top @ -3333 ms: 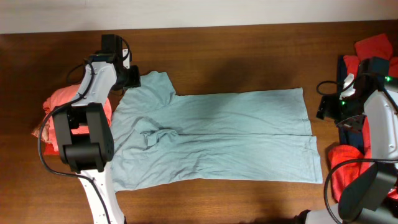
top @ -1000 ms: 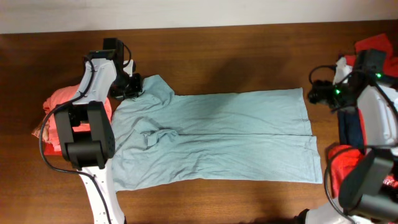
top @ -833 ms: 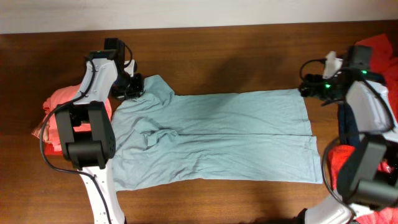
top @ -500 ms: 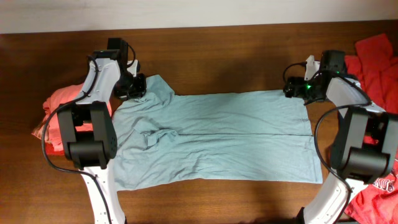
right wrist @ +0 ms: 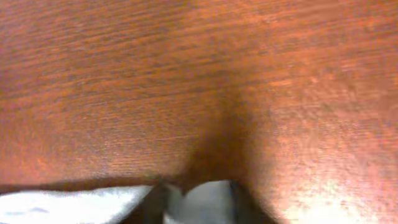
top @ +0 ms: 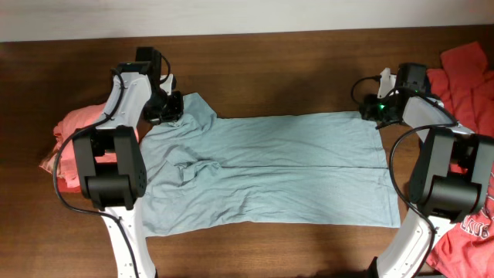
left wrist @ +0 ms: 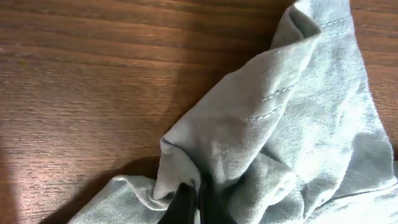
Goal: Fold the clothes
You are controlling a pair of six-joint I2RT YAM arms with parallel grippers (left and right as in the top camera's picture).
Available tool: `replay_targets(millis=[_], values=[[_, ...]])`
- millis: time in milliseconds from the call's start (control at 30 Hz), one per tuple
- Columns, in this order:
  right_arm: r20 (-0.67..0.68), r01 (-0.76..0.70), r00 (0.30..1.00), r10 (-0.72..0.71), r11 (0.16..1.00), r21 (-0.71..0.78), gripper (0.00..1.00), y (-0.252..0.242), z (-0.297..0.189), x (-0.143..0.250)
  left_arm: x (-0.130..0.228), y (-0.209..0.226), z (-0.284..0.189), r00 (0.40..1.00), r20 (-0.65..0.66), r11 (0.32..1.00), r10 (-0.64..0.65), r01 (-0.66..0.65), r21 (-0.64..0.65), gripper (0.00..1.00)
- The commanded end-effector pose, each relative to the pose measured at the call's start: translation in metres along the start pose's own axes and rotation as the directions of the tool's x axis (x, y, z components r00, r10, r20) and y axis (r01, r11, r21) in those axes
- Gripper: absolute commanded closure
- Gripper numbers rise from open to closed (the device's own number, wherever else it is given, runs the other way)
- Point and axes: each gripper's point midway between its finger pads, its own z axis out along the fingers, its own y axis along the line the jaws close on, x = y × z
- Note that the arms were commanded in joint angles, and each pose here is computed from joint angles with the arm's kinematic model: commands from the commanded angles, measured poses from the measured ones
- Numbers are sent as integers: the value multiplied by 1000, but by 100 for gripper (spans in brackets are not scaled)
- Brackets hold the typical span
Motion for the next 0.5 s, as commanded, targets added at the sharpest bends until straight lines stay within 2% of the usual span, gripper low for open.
replay_targets(millis=[0, 33, 67, 233, 467], values=[[-59, -39, 997, 41, 999, 34, 90, -9, 12, 17, -3, -4, 1, 1000, 4, 1000, 5, -6, 15, 100], [-67, -40, 997, 43, 998, 44, 95, -11, 12, 19, -3, -4, 1, 1000, 3, 1000, 5, -5, 16, 100], [-77, -41, 996, 45, 998, 55, 96, -12, 11, 21, -3, -4, 1, 1000, 3, 1000, 5, -5, 16, 100], [-124, -41, 991, 56, 992, 122, 96, -21, -3, 21, -4, -5, -10, 1000, -2, 1000, 23, -23, 15, 100], [-152, -32, 986, 62, 980, 198, 96, -24, -52, -10, -6, -12, -56, 1000, 1, 999, 31, -31, 14, 100]])
